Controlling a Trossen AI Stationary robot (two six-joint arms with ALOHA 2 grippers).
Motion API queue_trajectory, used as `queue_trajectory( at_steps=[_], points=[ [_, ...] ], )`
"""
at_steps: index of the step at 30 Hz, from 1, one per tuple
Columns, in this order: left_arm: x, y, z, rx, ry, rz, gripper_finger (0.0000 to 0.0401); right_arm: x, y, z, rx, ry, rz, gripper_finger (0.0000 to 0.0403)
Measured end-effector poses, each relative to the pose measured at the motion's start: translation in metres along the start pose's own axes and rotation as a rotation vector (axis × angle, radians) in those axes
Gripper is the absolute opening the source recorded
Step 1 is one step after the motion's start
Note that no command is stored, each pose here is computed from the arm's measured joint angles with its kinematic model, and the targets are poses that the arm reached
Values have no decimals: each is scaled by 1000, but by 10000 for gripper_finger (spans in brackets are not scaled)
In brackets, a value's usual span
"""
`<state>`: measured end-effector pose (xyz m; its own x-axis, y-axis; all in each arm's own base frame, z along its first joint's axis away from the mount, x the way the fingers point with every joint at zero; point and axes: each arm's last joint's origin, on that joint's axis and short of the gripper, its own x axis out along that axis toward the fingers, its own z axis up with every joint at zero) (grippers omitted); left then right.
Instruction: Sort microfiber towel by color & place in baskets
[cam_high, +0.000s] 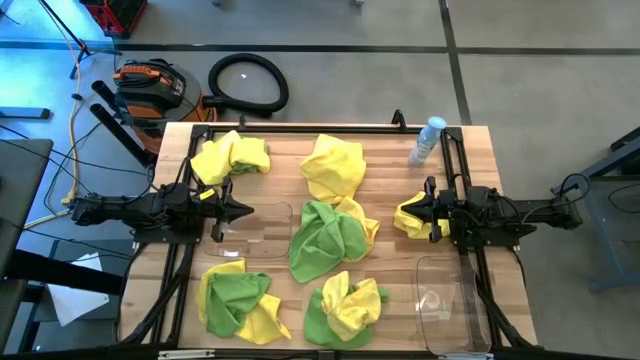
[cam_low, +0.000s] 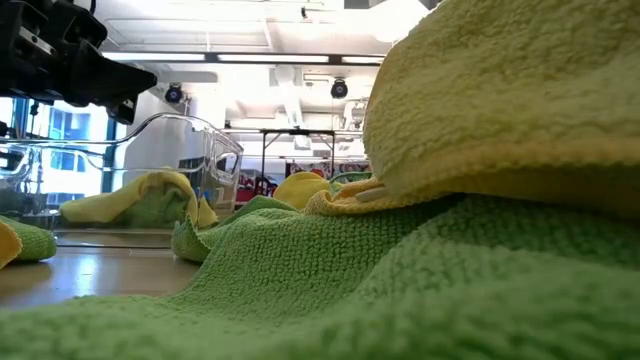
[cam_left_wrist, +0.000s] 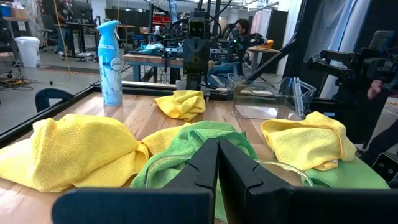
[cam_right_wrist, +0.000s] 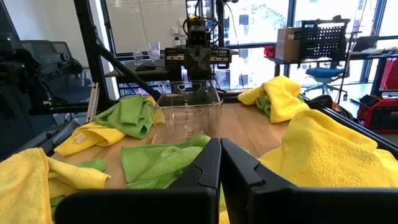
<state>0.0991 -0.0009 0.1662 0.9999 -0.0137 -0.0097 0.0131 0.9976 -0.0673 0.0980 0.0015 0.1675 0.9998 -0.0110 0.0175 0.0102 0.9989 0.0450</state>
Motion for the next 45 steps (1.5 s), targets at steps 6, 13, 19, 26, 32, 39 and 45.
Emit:
queue_trajectory(
  at_steps=[6, 13, 19, 26, 32, 39, 45],
  points=[
    [0, 0, 0, 0, -1, 0, 1, 0, 0, 0, 0, 0, 4, 0],
    [0, 0, 0, 0, 0, 0, 1, 0, 0, 0, 53, 0, 3, 0],
    [0, 0, 0, 0, 0, 0, 1, 0, 0, 1, 165, -6, -13, 0],
    [0, 0, 0, 0, 0, 0, 1, -5, 1, 26, 231, -96, 1, 0],
    [0, 0, 0, 0, -1, 0, 1, -17, 0, 79, 178, -228, -64, 0],
    [0, 0, 0, 0, -1, 0, 1, -5, 2, 155, 78, -211, -164, 0],
    [0, 0, 0, 0, -1, 0, 1, 40, 1, 197, 32, 90, -326, 0]
  ],
)
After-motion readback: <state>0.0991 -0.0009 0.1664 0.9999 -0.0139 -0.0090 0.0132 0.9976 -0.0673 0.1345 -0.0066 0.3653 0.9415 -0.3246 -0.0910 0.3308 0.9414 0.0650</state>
